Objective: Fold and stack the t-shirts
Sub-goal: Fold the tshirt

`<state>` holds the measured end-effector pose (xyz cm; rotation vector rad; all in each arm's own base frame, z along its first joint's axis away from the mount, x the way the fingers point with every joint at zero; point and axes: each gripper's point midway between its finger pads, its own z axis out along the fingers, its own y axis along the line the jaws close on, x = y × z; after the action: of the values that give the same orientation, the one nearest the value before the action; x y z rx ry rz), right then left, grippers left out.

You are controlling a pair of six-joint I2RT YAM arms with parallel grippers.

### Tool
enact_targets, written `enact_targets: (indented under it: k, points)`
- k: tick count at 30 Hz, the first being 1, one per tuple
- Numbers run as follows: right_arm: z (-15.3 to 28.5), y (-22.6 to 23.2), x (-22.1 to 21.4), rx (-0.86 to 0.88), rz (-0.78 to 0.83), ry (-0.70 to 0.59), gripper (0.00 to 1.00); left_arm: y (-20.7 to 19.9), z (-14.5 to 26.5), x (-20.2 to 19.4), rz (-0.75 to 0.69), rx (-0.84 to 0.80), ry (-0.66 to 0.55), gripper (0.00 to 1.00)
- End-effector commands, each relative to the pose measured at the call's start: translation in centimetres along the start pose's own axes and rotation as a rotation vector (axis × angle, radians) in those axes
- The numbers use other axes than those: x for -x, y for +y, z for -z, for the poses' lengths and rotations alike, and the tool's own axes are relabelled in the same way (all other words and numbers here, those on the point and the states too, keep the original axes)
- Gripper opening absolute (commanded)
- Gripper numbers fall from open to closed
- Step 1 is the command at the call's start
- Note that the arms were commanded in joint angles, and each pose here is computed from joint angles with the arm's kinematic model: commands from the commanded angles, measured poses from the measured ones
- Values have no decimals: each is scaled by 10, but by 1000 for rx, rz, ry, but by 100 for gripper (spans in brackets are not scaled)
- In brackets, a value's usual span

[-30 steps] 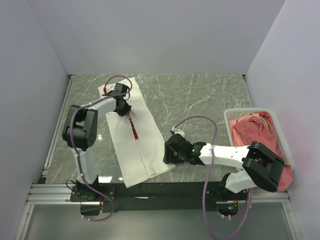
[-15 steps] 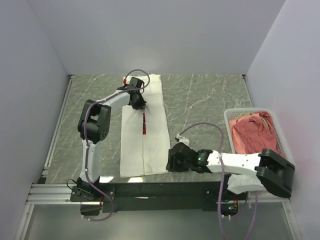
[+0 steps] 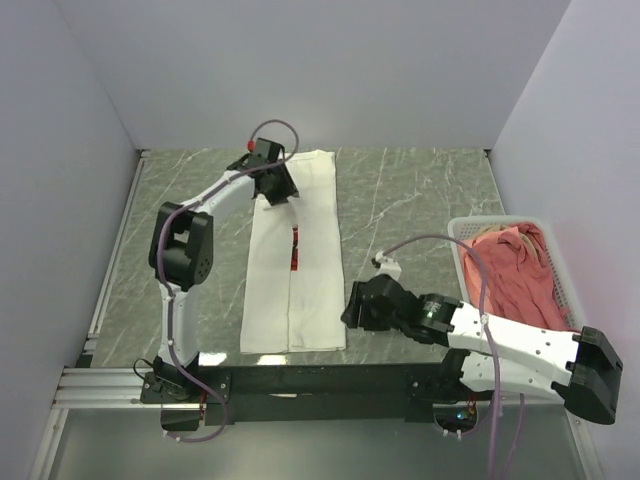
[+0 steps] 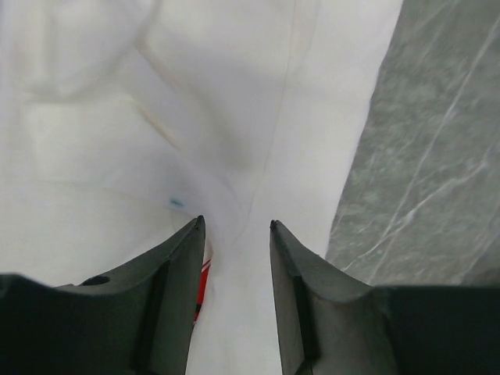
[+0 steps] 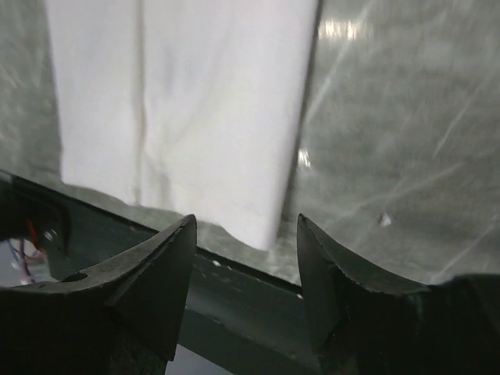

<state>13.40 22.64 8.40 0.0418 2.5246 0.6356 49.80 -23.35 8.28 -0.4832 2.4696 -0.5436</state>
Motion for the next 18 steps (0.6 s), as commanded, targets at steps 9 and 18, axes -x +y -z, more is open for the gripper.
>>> enact_targets:
  k: [9, 18]
  points:
    - [-19, 61, 108, 76, 64, -148, 61, 46, 65, 118, 95, 39, -229, 40]
    - [-82, 110, 84, 69, 165, -24, 58, 34, 25, 144, -15, -45, -194, 50]
